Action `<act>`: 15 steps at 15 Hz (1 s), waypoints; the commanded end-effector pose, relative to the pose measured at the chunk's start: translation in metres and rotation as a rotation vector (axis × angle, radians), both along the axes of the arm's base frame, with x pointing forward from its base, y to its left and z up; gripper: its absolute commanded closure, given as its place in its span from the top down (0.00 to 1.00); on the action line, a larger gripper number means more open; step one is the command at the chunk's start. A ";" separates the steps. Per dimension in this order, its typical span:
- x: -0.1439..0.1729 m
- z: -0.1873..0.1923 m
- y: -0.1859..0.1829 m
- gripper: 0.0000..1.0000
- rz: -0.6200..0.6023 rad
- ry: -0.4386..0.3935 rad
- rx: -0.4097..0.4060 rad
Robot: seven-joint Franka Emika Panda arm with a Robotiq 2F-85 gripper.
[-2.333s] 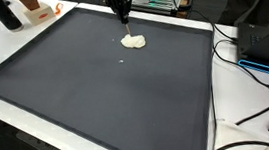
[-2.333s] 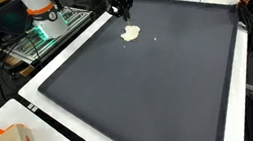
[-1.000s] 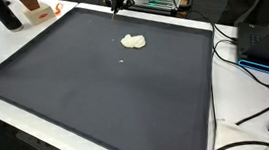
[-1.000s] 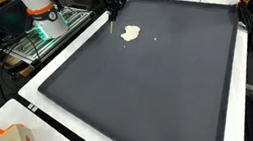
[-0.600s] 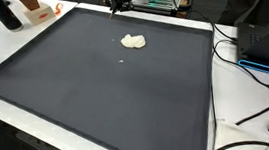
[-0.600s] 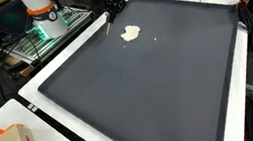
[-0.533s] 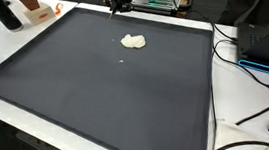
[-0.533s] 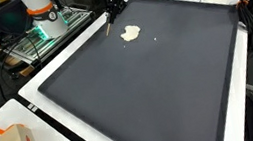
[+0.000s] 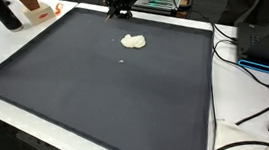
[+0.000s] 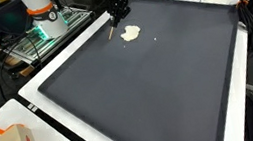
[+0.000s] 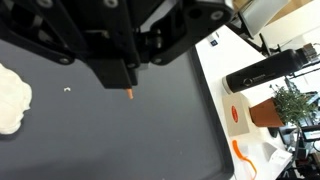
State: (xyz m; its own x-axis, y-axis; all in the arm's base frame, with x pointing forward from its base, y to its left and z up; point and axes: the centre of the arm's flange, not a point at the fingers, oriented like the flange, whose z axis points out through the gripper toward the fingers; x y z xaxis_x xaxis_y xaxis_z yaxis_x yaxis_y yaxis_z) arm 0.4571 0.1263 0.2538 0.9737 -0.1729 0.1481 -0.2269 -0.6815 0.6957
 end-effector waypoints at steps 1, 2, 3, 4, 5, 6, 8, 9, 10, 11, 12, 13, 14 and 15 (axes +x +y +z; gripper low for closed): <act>0.011 -0.015 0.005 0.03 0.016 -0.015 -0.098; 0.012 -0.018 0.006 0.03 0.018 -0.017 -0.117; 0.014 -0.020 0.006 0.03 0.023 -0.018 -0.130; 0.014 -0.022 0.007 0.03 0.025 -0.018 -0.142; 0.015 -0.024 0.008 0.03 0.029 -0.019 -0.153; 0.016 -0.027 0.009 0.03 0.030 -0.022 -0.163; 0.015 -0.032 0.012 0.03 0.017 -0.016 -0.177; 0.015 -0.034 0.013 0.03 0.014 -0.015 -0.180; 0.014 -0.036 0.016 0.03 0.015 -0.013 -0.183; 0.014 -0.038 0.019 0.03 0.017 -0.012 -0.183; 0.013 -0.041 0.023 0.03 0.020 -0.012 -0.181; 0.013 -0.043 0.026 0.03 0.025 -0.011 -0.182; 0.012 -0.045 0.030 0.03 0.031 -0.009 -0.179; 0.012 -0.047 0.034 0.03 0.040 -0.008 -0.179</act>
State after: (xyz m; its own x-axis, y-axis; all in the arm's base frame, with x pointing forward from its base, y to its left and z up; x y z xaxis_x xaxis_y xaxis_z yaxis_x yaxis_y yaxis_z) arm 0.4684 0.1490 0.2159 0.9774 -0.1241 0.1709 -0.2112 -0.5766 0.7893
